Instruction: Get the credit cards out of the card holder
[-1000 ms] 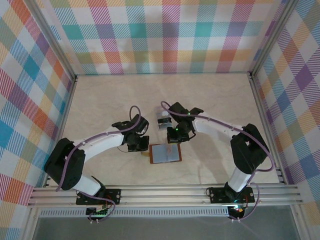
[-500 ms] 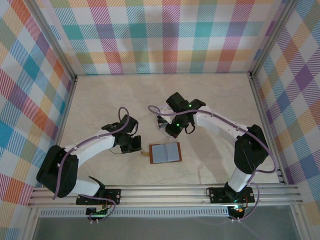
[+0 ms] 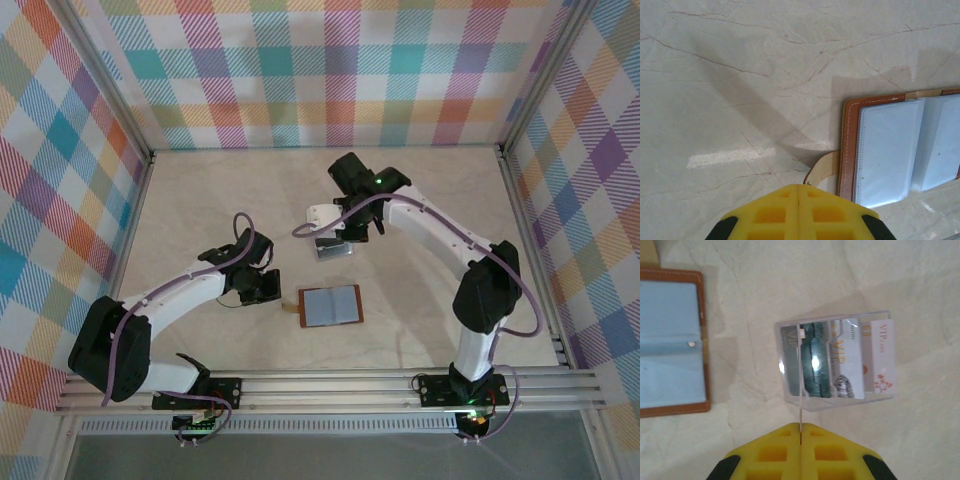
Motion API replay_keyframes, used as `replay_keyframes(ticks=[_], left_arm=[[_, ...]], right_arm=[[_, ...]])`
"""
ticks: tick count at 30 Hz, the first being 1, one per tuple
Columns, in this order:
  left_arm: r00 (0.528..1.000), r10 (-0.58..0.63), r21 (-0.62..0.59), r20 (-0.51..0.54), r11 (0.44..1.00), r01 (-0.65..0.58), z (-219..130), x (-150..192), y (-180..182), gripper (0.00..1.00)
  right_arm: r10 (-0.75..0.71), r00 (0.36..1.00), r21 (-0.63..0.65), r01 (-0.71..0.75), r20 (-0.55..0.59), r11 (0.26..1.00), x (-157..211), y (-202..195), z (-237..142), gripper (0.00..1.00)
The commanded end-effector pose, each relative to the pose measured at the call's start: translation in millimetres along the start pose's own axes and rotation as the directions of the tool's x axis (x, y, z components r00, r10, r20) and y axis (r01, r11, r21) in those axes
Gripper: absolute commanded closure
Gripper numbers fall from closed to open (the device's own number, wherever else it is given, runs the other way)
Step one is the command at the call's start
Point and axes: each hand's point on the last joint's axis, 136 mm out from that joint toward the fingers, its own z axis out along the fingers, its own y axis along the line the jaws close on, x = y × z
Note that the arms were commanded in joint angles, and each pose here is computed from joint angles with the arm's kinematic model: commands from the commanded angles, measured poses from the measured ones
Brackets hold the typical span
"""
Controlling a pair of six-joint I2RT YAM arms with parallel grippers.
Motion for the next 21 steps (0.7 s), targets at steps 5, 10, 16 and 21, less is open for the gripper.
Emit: replay_keyframes(ticks=[5, 10, 16, 21], left_arm=[[1.0, -0.009, -0.006, 0.004, 1.0, 0.009, -5, 2, 8, 0.94], [1.0, -0.015, -0.001, 0.013, 1.0, 0.015, -6, 0, 6, 0.94], [1.0, -0.02, -0.005, 0.015, 1.0, 0.021, -7, 1, 7, 0.94], [1.0, -0.025, -0.011, 0.018, 1.0, 0.025, -8, 2, 10, 0.94]], right_arm=[[-0.134, 0.99, -0.035, 0.132, -0.053, 0.991, 7, -24, 14, 1.0], [-0.142, 0.988, -0.053, 0.139, -0.053, 0.989, 6, -42, 28, 1.0], [-0.14, 0.987, -0.066, 0.135, -0.078, 0.989, 10, -59, 49, 1.0], [-0.159, 0.982, -0.053, 0.154, -0.1, 0.987, 14, -72, 66, 1.0]])
